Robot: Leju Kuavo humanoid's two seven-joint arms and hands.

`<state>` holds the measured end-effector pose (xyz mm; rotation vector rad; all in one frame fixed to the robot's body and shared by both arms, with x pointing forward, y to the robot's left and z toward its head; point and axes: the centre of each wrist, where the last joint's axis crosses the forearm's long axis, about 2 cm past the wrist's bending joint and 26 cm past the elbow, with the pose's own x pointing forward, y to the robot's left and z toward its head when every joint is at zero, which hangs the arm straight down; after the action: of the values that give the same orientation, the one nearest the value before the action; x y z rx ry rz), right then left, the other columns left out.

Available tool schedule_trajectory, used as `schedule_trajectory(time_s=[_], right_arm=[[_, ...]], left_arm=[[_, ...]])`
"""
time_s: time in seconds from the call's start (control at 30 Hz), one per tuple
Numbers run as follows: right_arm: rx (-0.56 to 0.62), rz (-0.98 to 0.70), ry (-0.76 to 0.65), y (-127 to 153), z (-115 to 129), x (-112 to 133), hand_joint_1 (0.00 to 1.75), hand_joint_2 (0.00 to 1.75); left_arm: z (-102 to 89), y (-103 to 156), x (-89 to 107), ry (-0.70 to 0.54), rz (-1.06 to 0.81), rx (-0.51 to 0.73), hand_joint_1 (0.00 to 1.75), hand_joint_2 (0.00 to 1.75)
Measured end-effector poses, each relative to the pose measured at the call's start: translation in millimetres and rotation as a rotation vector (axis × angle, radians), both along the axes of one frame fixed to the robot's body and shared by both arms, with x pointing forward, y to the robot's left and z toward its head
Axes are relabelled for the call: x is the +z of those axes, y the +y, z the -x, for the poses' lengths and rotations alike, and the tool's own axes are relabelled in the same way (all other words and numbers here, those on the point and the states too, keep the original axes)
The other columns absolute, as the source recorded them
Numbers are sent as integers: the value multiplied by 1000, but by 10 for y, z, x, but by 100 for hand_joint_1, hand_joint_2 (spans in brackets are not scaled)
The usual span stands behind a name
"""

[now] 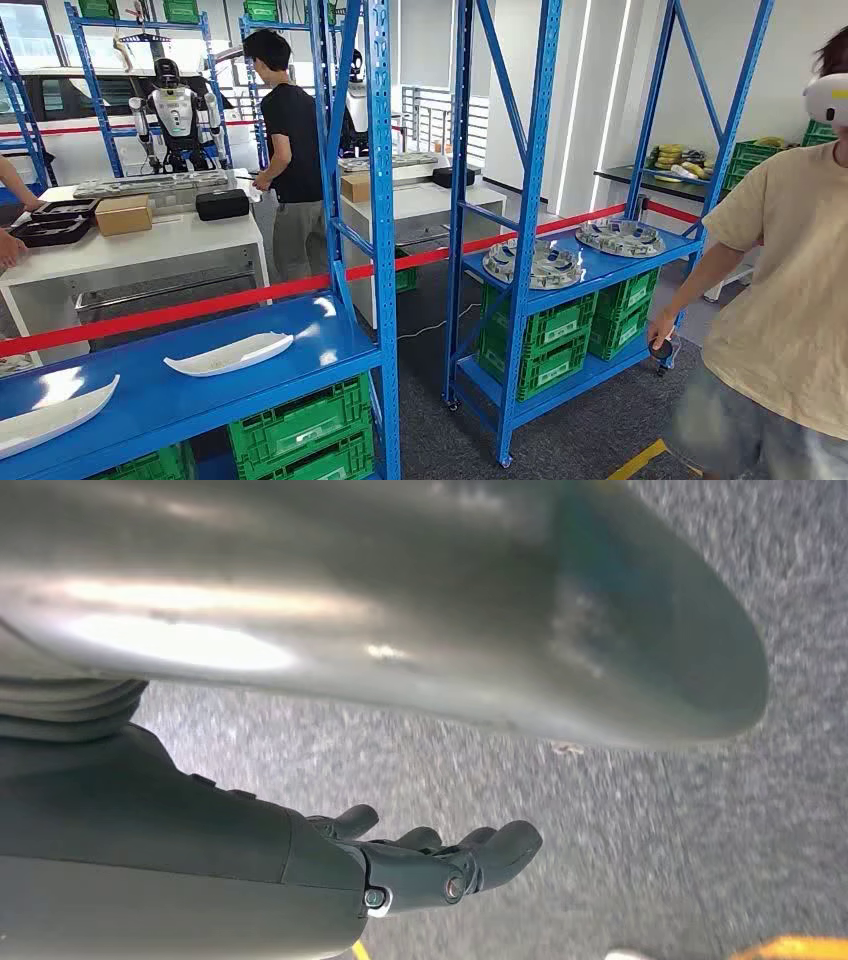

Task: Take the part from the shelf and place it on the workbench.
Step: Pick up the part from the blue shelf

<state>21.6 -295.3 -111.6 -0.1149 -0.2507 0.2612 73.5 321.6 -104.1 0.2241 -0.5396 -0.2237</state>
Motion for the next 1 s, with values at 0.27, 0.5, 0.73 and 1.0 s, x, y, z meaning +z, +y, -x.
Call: schedule_trajectory(time_s=[0.27,0.5,0.73,1.0], right_arm=[[46,25,-3,22,-46,-2,0,0],[98,50,-25,54,-94,-1,0,0],[166,82,-57,95,-133,1,0,0],[227,90,-86,123,-165,3,0,0]], left_arm=[[-526,-27,116,-175,-62,-132,0,0],[-1227,-108,365,-405,-144,-278,0,0],[-2057,-223,828,-685,-252,-408,0,0],[-3013,-432,1686,-1026,-421,-566,0,0]])
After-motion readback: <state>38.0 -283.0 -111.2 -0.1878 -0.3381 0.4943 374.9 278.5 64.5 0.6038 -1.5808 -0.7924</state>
